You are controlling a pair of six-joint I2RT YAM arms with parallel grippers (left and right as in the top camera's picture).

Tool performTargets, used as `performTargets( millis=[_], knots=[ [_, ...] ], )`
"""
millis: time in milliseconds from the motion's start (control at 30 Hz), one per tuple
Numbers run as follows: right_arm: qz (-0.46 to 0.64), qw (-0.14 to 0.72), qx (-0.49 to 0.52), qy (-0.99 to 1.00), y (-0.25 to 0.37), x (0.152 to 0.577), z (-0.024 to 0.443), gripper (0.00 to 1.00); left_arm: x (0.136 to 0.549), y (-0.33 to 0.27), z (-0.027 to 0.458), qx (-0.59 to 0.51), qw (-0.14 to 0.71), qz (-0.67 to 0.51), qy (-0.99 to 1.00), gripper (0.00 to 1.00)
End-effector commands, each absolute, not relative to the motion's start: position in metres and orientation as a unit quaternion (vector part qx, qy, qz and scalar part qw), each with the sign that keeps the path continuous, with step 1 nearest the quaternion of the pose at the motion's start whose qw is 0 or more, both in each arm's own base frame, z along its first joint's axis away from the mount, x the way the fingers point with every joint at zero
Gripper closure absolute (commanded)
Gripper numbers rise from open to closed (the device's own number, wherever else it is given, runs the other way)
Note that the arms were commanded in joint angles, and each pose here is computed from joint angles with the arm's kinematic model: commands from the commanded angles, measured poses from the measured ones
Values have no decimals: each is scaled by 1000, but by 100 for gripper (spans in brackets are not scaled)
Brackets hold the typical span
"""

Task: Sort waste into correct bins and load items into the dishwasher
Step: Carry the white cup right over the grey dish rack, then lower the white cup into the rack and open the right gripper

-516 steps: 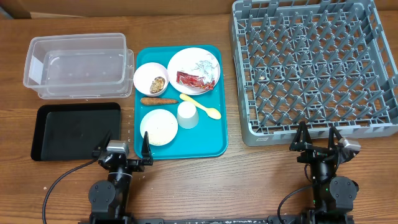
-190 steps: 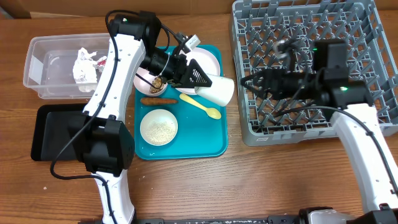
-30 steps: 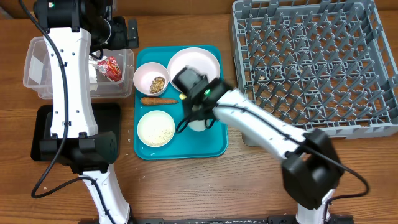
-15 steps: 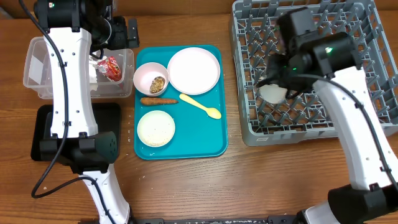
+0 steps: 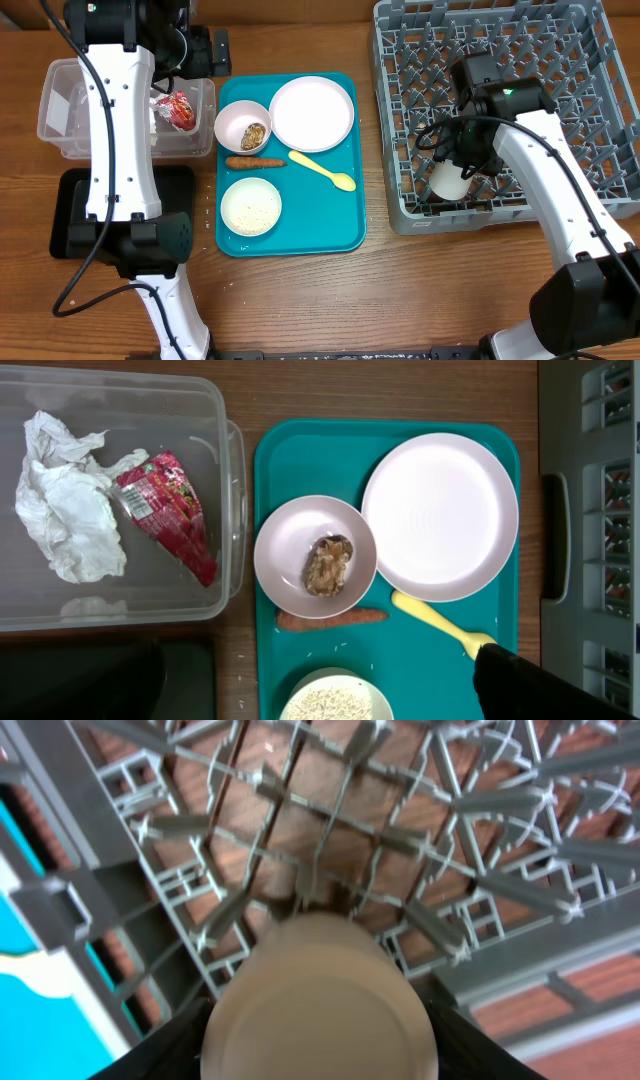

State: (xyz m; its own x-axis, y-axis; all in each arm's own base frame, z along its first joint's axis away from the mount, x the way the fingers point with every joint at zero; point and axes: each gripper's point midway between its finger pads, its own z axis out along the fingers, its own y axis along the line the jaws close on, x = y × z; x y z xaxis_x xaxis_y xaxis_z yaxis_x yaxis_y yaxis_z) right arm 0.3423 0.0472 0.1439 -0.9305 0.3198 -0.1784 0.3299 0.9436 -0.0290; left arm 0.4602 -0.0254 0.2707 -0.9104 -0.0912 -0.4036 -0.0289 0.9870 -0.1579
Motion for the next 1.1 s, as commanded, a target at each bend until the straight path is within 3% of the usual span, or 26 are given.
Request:
performTargets(
  millis=[0,33,67,133,367,633,1067],
  knots=[
    [-35,69,164,983,45,333,128,53,460,-27,278,-30,221,-72,972,0],
    [-36,69,164,983,45,332,122,41,460,-27,279,-29,221,-72,972,0],
    [-35,69,164,983,45,332,120,39,460,-27,279,-29,221,-72,972,0],
    [-36,68,164,983,45,332,119,44,460,-27,279,-29,221,-73,972,0],
    [-30,82,165,982,47,339,121,45,460,-27,278,-29,221,-73,972,0],
    [-28,132,166,977,46,361,148,53,460,-28,278,-29,221,-73,972,0],
    [-31,131,160,978,47,355,153,59,462,-28,280,-28,226,-73,971,0]
  ],
)
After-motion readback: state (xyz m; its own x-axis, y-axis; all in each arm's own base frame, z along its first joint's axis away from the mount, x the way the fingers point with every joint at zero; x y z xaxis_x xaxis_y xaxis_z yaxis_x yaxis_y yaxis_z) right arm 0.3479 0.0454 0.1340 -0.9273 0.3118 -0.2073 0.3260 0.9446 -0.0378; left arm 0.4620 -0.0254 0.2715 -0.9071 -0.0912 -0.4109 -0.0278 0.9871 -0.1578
